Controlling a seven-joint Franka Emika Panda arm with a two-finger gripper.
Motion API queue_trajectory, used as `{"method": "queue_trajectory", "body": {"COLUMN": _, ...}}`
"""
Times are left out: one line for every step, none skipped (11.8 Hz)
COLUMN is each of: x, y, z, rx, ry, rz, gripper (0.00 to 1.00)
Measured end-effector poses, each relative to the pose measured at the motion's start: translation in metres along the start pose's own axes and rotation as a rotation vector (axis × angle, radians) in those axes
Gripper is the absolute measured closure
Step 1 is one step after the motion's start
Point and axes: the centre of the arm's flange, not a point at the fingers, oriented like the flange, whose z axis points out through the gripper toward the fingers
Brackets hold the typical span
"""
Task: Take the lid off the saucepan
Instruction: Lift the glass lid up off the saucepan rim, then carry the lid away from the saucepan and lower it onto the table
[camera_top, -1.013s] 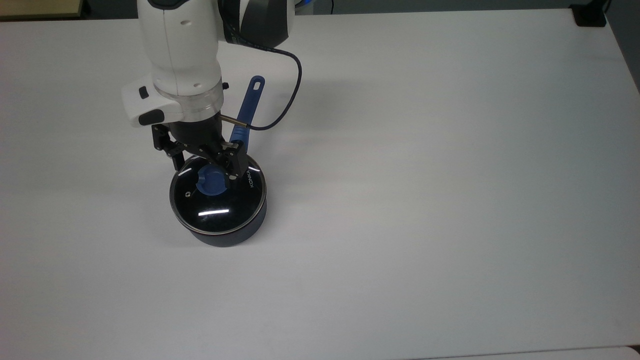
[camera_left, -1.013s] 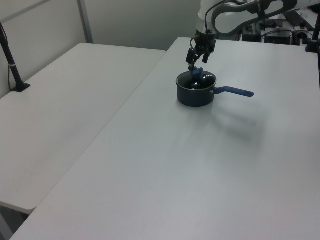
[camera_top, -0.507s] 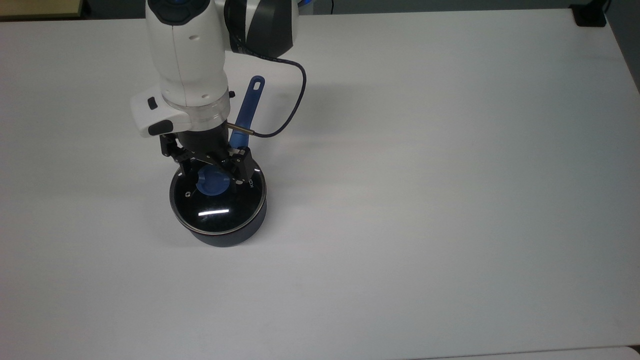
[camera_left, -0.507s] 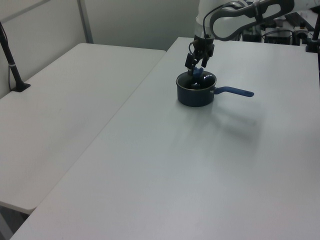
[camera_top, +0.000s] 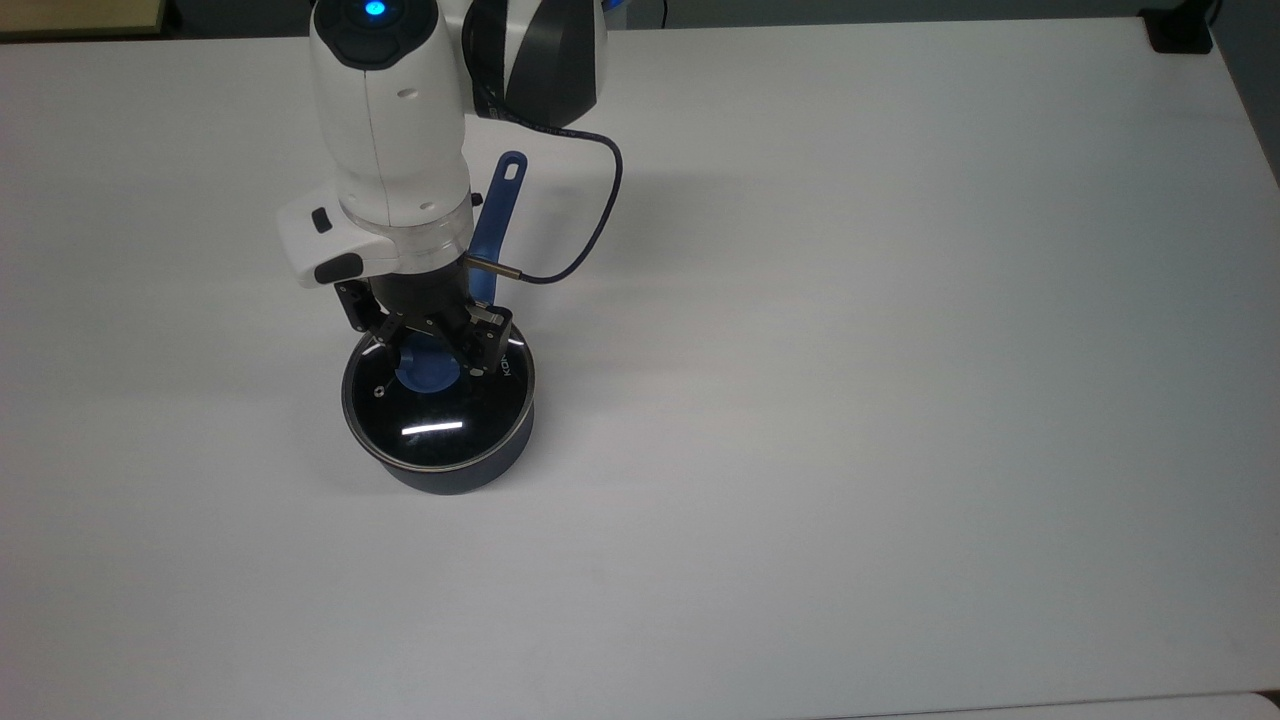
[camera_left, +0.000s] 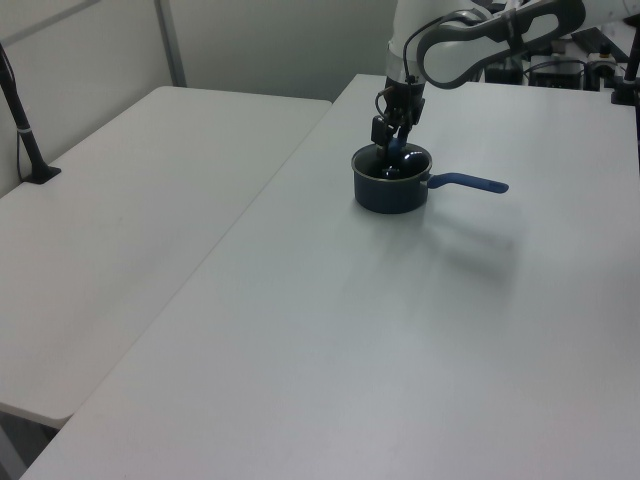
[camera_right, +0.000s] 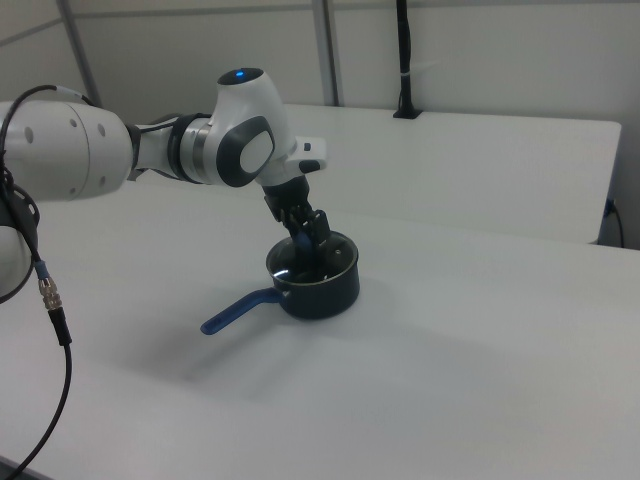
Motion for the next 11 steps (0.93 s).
{"method": "queue_trajectory", "body": {"x": 0.000, "y": 0.000, "z": 0.000, "rx": 0.000, "ry": 0.000, "rz": 0.000, "gripper": 0.32}}
{"method": "queue_trajectory", "body": {"x": 0.000, "y": 0.000, "z": 0.000, "rx": -0.001, "ry": 0.001, "rz": -0.001, "gripper": 0.35}}
{"method": "queue_trajectory", "body": {"x": 0.000, "y": 0.000, "z": 0.000, "rx": -0.002, "ry": 0.002, "rz": -0.001, "gripper": 0.35}}
{"method": "queue_trajectory", "body": {"x": 0.001, "y": 0.000, "z": -0.001, "rx": -0.003, "ry": 0.004, "rz": -0.002, "gripper": 0.35}}
{"method": "queue_trajectory", "body": {"x": 0.003, "y": 0.001, "z": -0.006, "rx": -0.002, "ry": 0.013, "rz": -0.002, "gripper": 0.35}}
{"method": "queue_trajectory", "body": {"x": 0.006, "y": 0.001, "z": -0.015, "rx": 0.001, "ry": 0.028, "rz": -0.001, "gripper": 0.35}}
{"method": "queue_trajectory", "body": {"x": 0.008, "y": 0.001, "z": -0.029, "rx": 0.007, "ry": 0.050, "rz": 0.000, "gripper": 0.35}}
{"method": "queue_trajectory", "body": {"x": 0.009, "y": 0.002, "z": -0.042, "rx": 0.011, "ry": 0.067, "rz": 0.002, "gripper": 0.35}}
{"method": "queue_trajectory", "body": {"x": 0.009, "y": 0.001, "z": -0.057, "rx": 0.016, "ry": 0.080, "rz": 0.001, "gripper": 0.35}}
{"method": "queue_trajectory", "body": {"x": 0.004, "y": -0.004, "z": -0.071, "rx": 0.020, "ry": 0.073, "rz": -0.008, "gripper": 0.35}}
{"method": "queue_trajectory", "body": {"x": -0.008, "y": -0.019, "z": -0.089, "rx": 0.031, "ry": 0.052, "rz": -0.034, "gripper": 0.35}}
